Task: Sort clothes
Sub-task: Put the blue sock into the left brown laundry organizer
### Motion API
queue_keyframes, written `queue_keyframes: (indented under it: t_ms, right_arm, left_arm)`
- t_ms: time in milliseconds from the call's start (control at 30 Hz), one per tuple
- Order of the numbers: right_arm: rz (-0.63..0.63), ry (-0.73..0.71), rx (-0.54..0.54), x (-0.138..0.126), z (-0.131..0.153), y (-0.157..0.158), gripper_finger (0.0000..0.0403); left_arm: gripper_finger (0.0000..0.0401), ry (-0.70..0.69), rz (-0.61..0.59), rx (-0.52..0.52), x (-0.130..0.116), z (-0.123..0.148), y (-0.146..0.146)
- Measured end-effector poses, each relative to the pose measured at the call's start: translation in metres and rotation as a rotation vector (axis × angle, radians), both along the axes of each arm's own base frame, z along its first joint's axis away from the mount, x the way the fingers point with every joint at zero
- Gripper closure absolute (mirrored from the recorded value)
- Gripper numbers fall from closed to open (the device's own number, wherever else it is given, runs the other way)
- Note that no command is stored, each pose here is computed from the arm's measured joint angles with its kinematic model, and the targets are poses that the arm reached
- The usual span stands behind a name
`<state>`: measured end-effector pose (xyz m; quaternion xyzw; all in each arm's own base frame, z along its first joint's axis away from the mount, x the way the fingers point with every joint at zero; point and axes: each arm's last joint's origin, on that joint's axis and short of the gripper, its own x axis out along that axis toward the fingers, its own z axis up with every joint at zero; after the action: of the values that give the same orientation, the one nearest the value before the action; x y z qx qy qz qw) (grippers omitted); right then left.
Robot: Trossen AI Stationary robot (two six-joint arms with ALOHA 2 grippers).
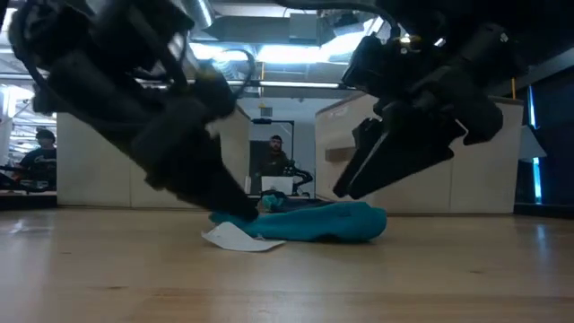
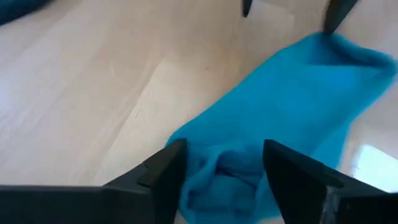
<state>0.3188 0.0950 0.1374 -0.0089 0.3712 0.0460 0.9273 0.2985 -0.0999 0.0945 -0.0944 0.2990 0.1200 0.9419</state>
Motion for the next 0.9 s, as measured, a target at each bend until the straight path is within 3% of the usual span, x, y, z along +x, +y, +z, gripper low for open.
queue_keyframes:
  t_ms: [133,400,467,667,900]
  right_arm:
    - [-0.032,-0.047,-0.021,0.000,-0.001,-0.002,0.0153]
    - [-0.036,-0.050,-0.063,-0.001,-0.002,-0.003,0.0153]
    - [-0.071,-0.067,-0.088,0.000,-0.001,-0.004,0.0153]
    - [-0.158,-0.104,-0.148,0.001,0.001,-0.007,0.0153]
    - [-0.259,-0.173,-0.182,0.007,0.006,-0.020,0.0153]
  left_arm:
    - [0.0233,0.052,0.008,0.009,0.005,-0.008,0.004]
    - [0.0371,0.114,-0.074,0.060,0.003,-0.009,0.006]
    - [0.0389,0.120,-0.096,0.065,0.001,-0.005,0.006]
    - [0.0375,0.090,-0.152,0.089,-0.013,0.044,0.010]
    - [0.0393,-0.076,-0.111,0.259,-0.045,0.123,0.026]
